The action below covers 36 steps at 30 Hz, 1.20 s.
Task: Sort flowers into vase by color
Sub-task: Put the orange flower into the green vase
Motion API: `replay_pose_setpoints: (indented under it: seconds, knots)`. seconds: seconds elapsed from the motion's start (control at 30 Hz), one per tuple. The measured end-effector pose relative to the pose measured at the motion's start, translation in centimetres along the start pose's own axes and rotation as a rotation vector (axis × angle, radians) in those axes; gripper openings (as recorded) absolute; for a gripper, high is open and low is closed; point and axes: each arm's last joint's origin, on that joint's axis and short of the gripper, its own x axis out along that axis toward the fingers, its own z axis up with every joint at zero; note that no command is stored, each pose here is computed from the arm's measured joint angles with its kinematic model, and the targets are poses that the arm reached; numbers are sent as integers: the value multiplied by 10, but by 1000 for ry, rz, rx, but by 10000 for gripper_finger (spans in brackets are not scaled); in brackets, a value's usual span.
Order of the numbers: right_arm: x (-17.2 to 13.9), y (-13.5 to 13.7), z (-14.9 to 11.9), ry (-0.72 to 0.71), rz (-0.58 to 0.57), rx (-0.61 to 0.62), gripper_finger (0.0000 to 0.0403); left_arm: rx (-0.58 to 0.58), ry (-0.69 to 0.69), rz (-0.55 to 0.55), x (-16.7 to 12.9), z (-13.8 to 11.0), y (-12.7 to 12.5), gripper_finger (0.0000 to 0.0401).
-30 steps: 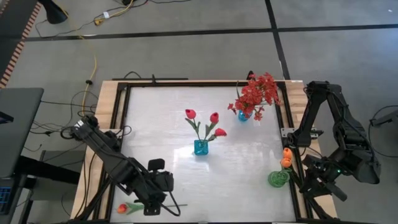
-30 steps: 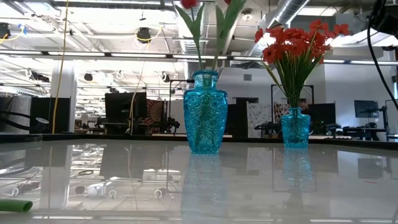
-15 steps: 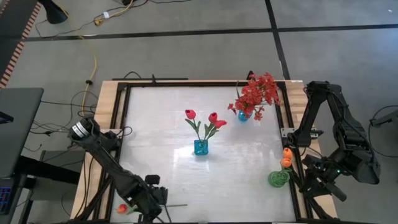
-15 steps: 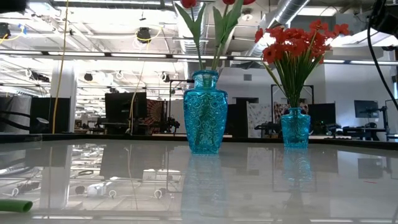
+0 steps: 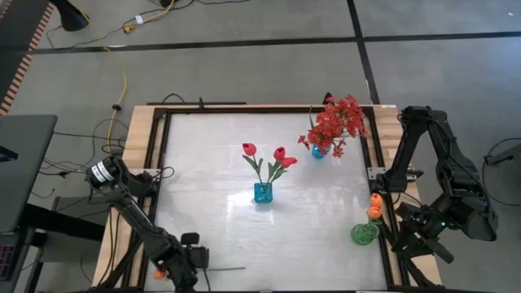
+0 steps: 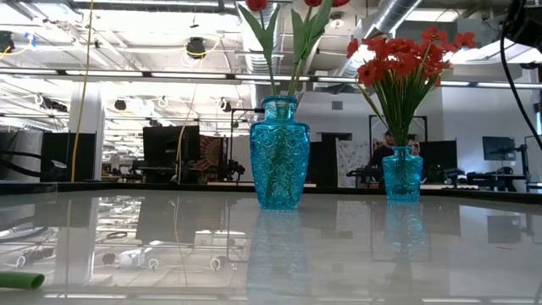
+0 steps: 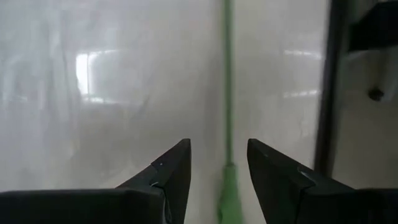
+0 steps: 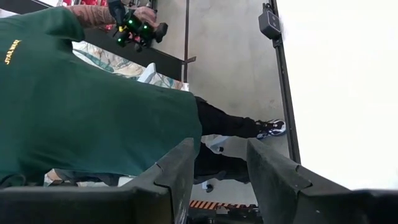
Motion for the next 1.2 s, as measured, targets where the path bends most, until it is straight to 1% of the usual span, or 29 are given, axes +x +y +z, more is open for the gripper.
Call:
replay_pose_setpoints:
  seconds: [0.07,0.13,0.3,0.33,0.47,0.6,0.7,0.83,0.87,0.93,1.03,1.1,1.2]
  knots:
    - [0,0,0,0,0,8,172,-18,-2,11,2,-2,2,144]
    - [0,0,0,0,0,9,172,-10,1,17,3,-4,2,144]
    - [0,0,0,0,1,15,172,78,25,-41,14,-8,-6,144]
    - [0,0,0,0,1,23,172,90,29,-38,17,-9,-8,144]
    - [0,0,0,0,1,33,172,35,39,-10,25,-11,-8,144]
    - [0,0,0,0,1,33,172,8,7,17,25,-6,-7,136]
    - [0,0,0,1,2,34,172,23,11,26,22,-2,-8,106]
    - [0,0,0,1,4,36,172,11,39,72,18,7,-5,29]
    - [0,0,0,1,4,36,172,-1,46,90,17,10,-3,15]
    - [-1,0,0,1,4,31,172,-37,44,130,13,21,4,8]
    - [-1,0,1,1,5,31,172,-55,9,123,1,48,10,2]
    - [-2,1,1,0,16,38,172,-28,-30,87,-16,69,14,2]
    - [-3,1,2,0,27,46,172,29,-74,-48,-48,104,20,1]
